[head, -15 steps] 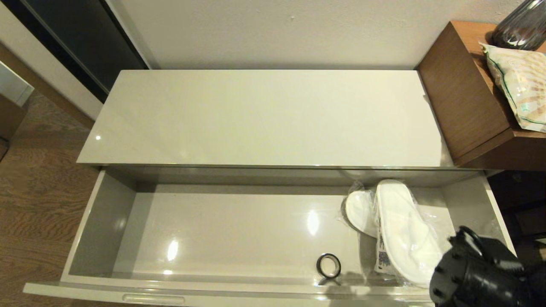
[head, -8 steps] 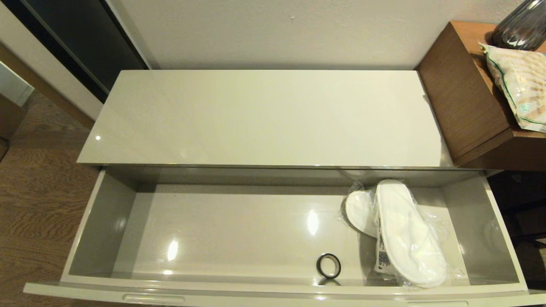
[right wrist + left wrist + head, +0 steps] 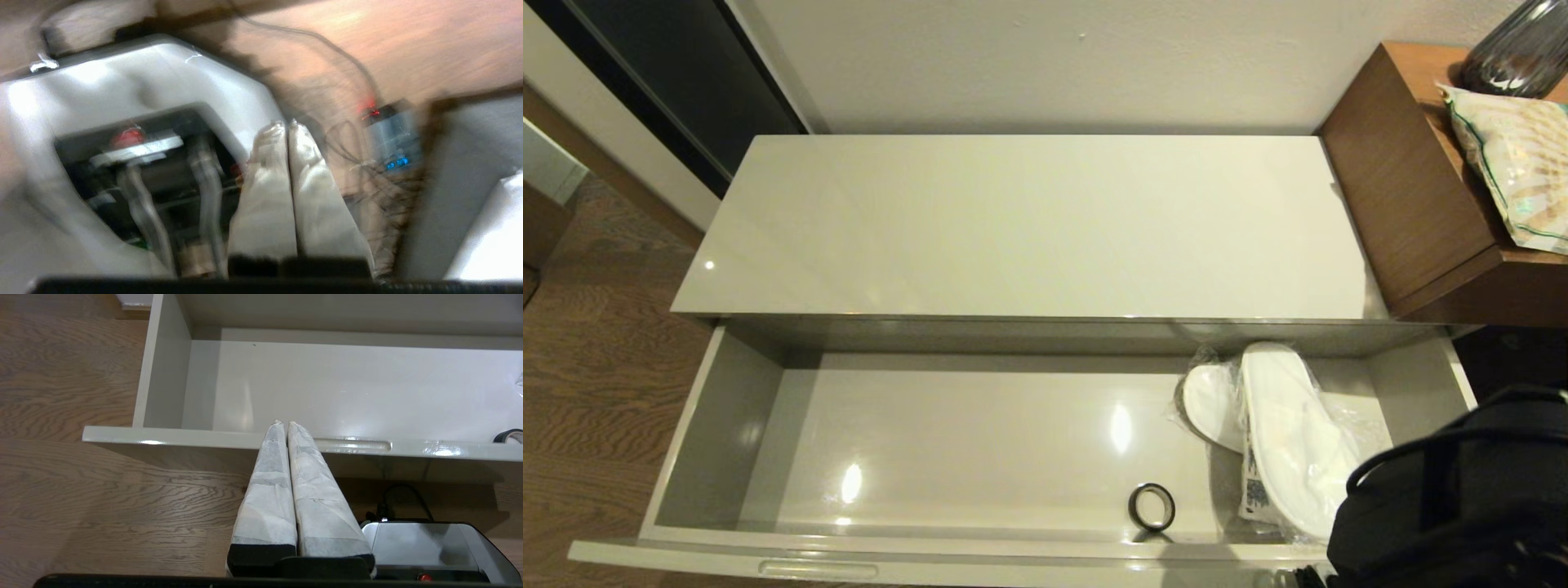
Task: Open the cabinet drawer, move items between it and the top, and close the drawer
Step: Close the drawer
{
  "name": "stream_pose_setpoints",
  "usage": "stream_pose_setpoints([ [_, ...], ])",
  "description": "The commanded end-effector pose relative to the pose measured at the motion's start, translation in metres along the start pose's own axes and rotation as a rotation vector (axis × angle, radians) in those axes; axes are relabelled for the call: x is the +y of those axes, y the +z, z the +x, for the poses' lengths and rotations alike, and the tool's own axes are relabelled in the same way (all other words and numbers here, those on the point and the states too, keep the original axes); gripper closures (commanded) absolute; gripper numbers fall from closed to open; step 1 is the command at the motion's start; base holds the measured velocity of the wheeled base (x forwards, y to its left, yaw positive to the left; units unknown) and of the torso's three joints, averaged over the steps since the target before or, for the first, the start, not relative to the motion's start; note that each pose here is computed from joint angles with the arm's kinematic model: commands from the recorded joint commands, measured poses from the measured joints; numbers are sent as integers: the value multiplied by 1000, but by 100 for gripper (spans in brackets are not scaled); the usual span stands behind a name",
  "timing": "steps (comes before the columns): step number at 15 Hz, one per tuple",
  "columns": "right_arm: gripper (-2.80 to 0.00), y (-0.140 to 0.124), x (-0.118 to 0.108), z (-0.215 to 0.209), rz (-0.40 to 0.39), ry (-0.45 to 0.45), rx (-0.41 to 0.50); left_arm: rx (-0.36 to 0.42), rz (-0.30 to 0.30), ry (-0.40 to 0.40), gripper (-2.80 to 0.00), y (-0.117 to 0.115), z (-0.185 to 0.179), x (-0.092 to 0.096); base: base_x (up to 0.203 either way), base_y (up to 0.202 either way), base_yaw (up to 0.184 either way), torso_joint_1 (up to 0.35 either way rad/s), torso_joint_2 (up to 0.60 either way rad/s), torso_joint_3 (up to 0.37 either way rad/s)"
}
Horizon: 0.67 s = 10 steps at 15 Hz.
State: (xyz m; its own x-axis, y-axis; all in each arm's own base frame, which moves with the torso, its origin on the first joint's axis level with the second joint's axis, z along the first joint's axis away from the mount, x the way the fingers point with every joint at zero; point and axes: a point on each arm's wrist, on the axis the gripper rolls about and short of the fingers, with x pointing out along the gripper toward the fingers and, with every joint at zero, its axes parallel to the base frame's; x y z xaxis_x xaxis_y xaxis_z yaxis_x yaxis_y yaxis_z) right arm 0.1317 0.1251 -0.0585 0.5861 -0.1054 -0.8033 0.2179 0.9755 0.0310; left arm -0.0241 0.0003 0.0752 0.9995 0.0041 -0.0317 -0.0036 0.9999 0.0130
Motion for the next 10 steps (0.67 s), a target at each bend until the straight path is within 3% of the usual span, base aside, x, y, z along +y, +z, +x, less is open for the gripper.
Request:
stream_pose_setpoints([
  [1, 0, 20, -3, 17, 4, -59, -179, 1, 1, 1, 0, 0, 0, 0, 0, 0, 0, 0, 0, 0],
  [6, 0, 71, 1, -39, -1, -10, -467, 2, 0, 1, 0, 0, 0, 0, 0, 0, 0, 0, 0, 0],
  [10, 0, 124, 8, -79, -36, -108, -733, 2, 0, 1, 0, 0, 0, 0, 0, 0, 0, 0, 0, 0],
])
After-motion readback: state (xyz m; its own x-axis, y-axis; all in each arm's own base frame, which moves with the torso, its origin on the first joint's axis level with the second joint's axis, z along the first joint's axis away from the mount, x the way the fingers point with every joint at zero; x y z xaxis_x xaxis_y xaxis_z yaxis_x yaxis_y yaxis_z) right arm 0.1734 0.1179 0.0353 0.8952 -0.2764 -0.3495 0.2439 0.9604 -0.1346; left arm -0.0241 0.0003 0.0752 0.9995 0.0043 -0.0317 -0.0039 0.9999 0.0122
